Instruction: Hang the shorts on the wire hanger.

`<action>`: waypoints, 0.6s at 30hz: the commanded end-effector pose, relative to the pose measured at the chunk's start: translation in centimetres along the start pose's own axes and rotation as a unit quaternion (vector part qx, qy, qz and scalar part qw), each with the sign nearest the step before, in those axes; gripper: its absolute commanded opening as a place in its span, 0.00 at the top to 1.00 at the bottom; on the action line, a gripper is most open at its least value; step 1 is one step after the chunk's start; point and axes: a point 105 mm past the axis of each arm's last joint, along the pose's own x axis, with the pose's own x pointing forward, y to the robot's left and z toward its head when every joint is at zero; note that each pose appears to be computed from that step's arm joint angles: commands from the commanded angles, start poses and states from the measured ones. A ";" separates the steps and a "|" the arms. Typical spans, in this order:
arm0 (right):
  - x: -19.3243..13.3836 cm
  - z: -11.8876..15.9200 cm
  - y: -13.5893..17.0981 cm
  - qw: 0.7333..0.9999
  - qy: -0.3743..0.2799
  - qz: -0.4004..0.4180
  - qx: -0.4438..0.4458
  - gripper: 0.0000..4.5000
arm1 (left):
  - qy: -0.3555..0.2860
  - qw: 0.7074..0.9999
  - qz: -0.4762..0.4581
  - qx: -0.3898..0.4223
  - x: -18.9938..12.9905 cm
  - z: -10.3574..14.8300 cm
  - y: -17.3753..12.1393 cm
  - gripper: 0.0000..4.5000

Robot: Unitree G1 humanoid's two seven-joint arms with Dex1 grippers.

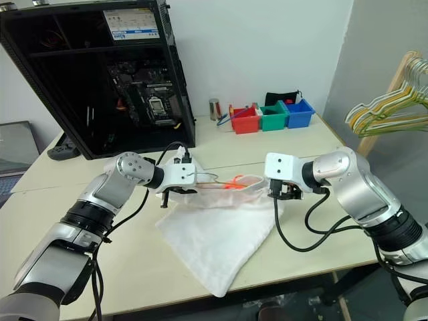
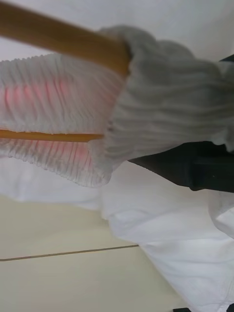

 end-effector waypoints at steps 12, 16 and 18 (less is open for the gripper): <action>4.9 -1.0 -1.9 0.999 0.013 -0.027 0.022 0.07 | -0.029 0.998 0.043 0.025 -1.7 2.0 2.3 1.00; 5.3 -1.4 -2.1 0.999 0.024 -0.028 -0.005 0.15 | -0.024 0.999 0.042 0.022 -1.9 1.6 1.9 1.00; 5.4 -2.2 -2.3 0.997 0.044 -0.034 -0.045 0.24 | -0.022 0.999 0.044 0.020 -2.1 1.4 1.9 1.00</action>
